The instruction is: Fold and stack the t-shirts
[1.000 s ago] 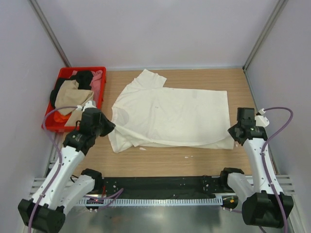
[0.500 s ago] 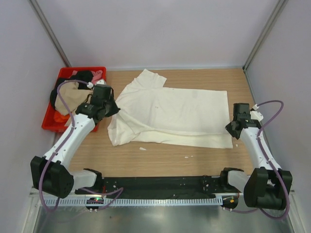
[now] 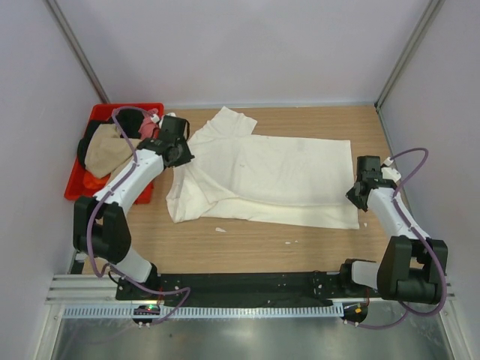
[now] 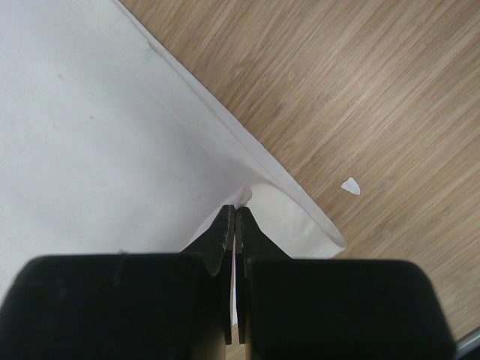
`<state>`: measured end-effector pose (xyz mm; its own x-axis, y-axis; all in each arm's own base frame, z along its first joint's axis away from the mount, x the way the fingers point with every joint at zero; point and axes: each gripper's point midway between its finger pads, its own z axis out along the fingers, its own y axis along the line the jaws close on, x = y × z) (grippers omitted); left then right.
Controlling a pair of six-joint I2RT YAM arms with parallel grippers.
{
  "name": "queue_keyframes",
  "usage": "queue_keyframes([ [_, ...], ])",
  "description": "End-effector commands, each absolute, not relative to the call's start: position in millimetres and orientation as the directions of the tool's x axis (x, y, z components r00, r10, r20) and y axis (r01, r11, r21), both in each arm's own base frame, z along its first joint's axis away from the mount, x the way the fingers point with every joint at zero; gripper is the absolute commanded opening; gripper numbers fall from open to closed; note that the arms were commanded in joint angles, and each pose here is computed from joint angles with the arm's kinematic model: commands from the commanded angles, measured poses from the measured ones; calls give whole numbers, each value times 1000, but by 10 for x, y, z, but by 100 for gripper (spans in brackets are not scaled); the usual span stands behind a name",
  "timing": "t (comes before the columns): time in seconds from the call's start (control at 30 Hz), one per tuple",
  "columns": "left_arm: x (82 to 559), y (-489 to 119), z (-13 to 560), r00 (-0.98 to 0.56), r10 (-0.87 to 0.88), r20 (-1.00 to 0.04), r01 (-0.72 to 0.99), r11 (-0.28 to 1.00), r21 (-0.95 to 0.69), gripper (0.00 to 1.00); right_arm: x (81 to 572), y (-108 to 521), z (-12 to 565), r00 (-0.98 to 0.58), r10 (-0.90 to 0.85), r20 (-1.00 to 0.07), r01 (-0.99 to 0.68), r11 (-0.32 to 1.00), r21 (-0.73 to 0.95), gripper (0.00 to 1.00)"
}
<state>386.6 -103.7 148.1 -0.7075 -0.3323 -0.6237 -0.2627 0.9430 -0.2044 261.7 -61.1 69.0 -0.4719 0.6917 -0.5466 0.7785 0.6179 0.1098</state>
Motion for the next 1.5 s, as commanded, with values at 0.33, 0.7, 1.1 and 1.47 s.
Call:
queue_keyframes([
  [0.33,4404,-991,1521,-685,-282,-672,-279,953,-115,0,2844,-836,716,-428,670,-607,799,594,93,1],
  [0.7,4542,-946,1285,-725,-251,-642,-299,954,-36,0,2947,-839,651,-430,675,-599,797,596,100,1],
  [1.1,4586,-829,1245,-739,-212,-640,-316,947,51,0,3062,-843,645,-442,671,-595,789,606,98,1],
  [1.47,4546,-791,1196,-759,-193,-622,-313,946,88,0,3235,-828,652,-457,668,-587,773,625,110,1],
])
